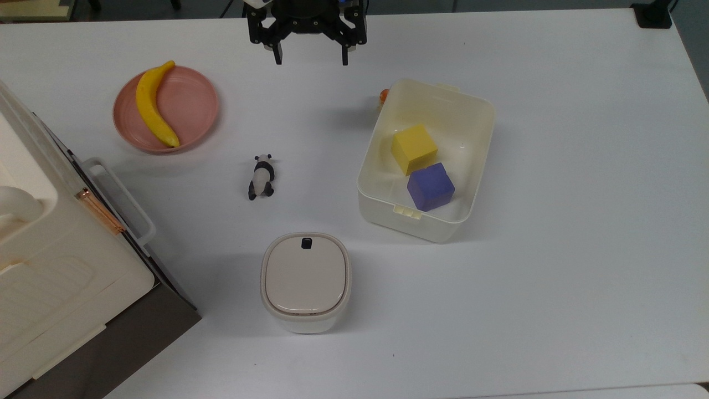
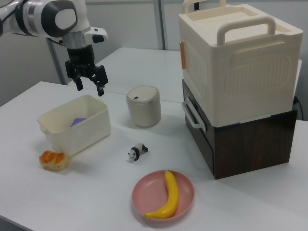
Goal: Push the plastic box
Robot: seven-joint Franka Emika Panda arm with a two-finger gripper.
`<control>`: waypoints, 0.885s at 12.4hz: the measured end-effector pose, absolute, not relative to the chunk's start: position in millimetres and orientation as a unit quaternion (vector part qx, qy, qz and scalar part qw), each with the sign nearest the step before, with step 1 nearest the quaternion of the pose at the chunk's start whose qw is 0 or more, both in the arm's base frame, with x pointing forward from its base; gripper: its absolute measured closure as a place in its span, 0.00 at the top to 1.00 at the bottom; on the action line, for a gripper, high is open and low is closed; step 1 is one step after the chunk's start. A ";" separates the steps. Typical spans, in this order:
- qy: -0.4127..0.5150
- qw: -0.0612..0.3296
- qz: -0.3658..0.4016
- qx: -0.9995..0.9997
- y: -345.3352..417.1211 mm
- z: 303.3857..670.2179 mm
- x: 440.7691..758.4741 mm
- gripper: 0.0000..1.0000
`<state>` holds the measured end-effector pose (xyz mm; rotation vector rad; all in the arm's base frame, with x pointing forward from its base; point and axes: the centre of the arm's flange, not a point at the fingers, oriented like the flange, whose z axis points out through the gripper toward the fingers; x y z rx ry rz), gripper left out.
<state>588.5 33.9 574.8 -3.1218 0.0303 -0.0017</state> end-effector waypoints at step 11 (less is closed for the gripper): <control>-0.148 0.005 0.039 -0.988 33.9 561.6 580.4 1.00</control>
